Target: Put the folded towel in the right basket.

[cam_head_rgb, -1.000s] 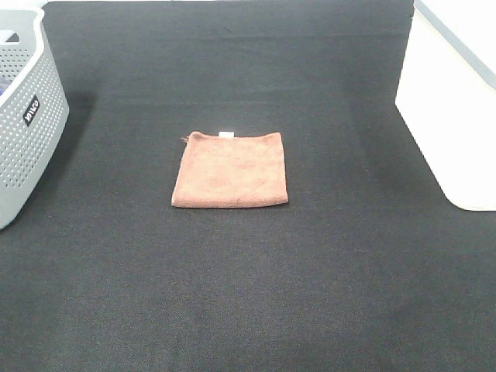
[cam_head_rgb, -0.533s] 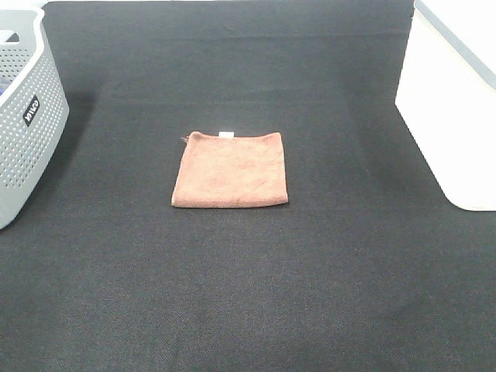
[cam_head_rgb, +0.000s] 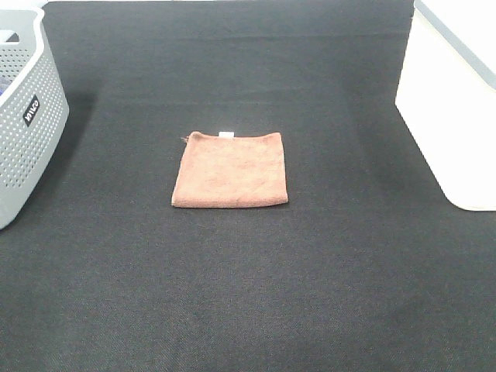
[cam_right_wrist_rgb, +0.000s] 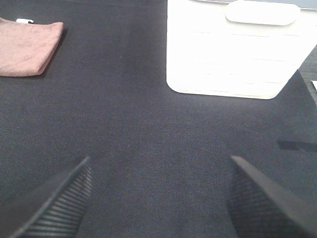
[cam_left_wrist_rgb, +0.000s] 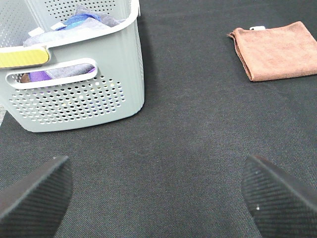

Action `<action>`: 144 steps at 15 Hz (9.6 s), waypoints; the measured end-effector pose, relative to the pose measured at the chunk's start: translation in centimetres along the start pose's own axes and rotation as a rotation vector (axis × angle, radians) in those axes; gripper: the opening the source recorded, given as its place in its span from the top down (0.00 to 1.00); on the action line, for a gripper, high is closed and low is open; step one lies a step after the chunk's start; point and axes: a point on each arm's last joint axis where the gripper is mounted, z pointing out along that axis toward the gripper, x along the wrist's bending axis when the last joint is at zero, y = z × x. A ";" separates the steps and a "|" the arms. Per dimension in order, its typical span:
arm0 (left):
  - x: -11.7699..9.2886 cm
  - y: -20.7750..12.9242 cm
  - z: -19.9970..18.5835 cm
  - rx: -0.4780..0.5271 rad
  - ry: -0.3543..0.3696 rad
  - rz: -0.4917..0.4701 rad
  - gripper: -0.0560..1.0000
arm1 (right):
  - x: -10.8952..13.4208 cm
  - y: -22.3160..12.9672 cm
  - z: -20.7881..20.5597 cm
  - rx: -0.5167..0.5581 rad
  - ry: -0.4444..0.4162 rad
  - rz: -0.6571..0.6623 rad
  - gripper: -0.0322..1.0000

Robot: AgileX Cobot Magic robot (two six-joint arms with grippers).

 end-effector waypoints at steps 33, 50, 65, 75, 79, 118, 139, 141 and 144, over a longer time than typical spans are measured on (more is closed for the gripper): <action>0.0 0.0 0.0 0.000 0.000 0.000 0.11 | -0.5 13.2 12.9 0.144 0.051 0.017 0.29; 0.0 0.0 0.0 0.000 0.000 0.000 0.11 | 9.9 19.1 37.2 0.618 0.461 -0.030 0.29; 0.0 0.0 0.0 0.000 0.000 0.000 0.11 | 13.0 6.7 50.2 0.873 0.582 0.138 0.29; 0.0 0.0 0.0 0.000 0.000 0.000 0.11 | 15.1 6.1 50.9 0.843 0.698 0.175 0.47; 0.0 0.0 0.0 0.000 0.000 0.000 0.11 | 15.7 5.7 51.1 0.837 0.704 0.198 0.58; 0.0 0.0 0.0 0.000 0.000 0.000 0.11 | -13.1 30.4 33.7 0.338 0.031 0.245 0.97; 0.0 0.0 0.0 0.000 0.000 0.000 0.11 | -2.1 32.4 29.9 0.339 0.153 0.047 0.21; 0.0 0.0 0.0 0.000 0.000 0.000 0.11 | -1.8 32.1 28.3 0.352 0.143 0.046 0.21; 0.0 0.0 0.0 0.000 0.000 0.000 0.11 | -1.7 30.0 26.2 0.422 0.133 0.048 0.21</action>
